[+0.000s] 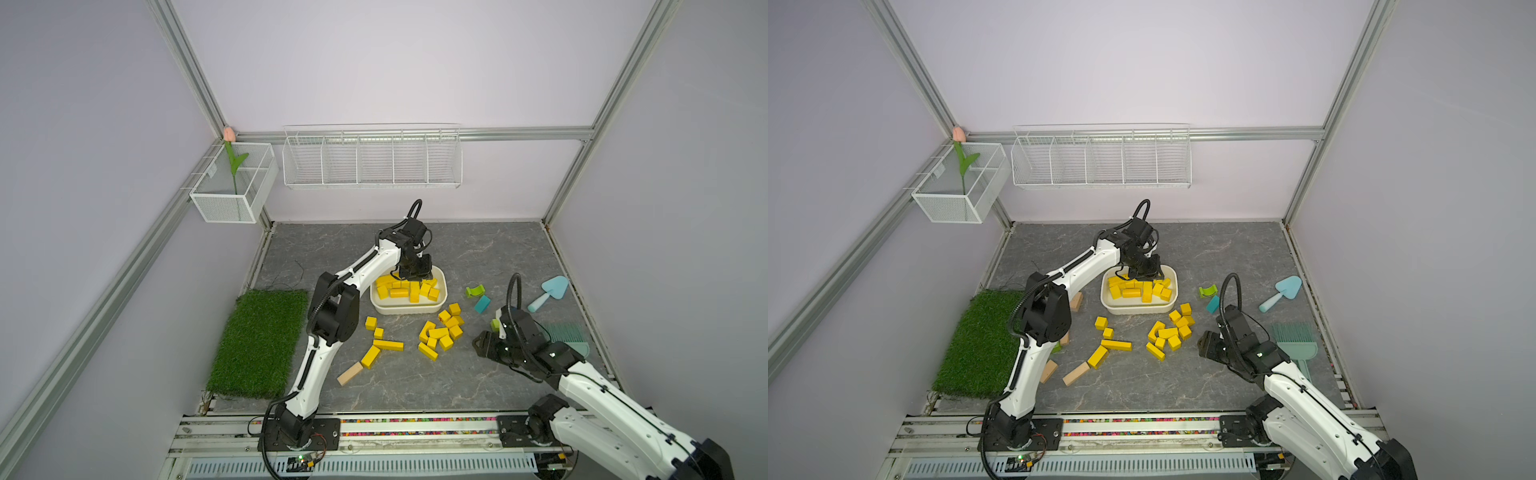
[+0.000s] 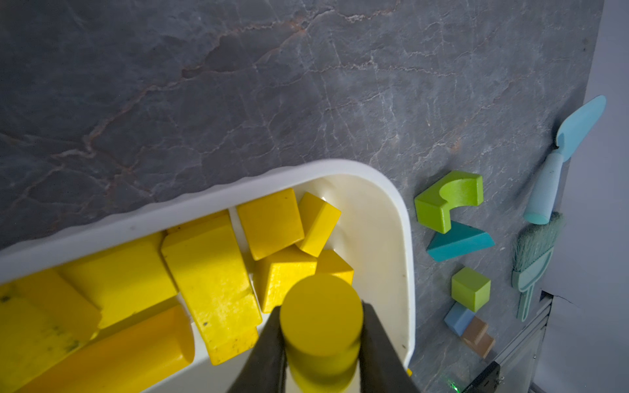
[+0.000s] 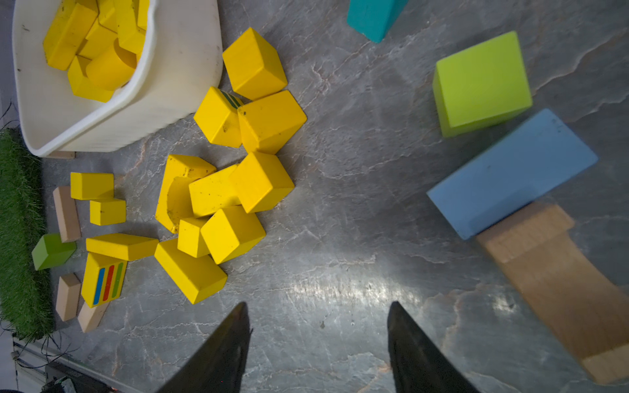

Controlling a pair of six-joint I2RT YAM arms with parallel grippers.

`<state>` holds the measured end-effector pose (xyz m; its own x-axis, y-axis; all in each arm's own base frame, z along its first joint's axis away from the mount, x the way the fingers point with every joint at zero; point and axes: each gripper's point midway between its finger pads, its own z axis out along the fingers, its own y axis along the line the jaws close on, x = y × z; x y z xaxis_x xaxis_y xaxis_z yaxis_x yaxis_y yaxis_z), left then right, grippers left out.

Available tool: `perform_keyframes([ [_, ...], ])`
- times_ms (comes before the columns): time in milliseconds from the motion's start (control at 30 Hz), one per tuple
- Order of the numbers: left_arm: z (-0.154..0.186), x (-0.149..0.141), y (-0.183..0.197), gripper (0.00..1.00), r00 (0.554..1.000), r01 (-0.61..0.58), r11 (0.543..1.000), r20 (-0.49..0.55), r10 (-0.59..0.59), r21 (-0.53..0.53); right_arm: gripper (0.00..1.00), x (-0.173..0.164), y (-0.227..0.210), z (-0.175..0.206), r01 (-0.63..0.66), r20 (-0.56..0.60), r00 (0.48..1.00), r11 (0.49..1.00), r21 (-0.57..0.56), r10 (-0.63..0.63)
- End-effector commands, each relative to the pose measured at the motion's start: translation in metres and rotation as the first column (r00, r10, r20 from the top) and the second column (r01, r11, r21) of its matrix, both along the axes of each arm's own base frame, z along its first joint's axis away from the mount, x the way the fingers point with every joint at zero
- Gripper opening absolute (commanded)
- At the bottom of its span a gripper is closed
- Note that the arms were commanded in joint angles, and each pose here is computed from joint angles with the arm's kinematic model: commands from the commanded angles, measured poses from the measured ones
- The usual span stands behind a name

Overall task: Pick out the yellow building blocks
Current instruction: Place the building block in the storage box.

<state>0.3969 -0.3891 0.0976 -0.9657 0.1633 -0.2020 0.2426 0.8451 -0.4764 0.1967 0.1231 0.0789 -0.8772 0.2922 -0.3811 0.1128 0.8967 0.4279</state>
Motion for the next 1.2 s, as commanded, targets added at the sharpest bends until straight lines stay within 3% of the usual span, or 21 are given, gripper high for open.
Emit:
perform_keyframes([
  [0, -0.001, -0.009, -0.013, 0.23, 0.999, 0.030, 1.000, -0.029, -0.030, -0.009, 0.65, -0.002, -0.001, -0.005, 0.000, -0.008, 1.000, 1.000, 0.006, 0.000],
  [700, -0.026, -0.006, -0.039, 0.25, 0.998, 0.037, 0.999, -0.046, -0.038, -0.031, 0.65, -0.002, -0.002, -0.005, 0.005, -0.010, 1.000, 1.000, 0.010, -0.005],
  [1167, -0.032, 0.007, -0.022, 0.25, 1.000, 0.007, 0.997, 0.017, -0.009, 0.080, 0.66, -0.003, -0.003, -0.005, 0.008, -0.006, 1.000, 1.000, 0.016, -0.008],
])
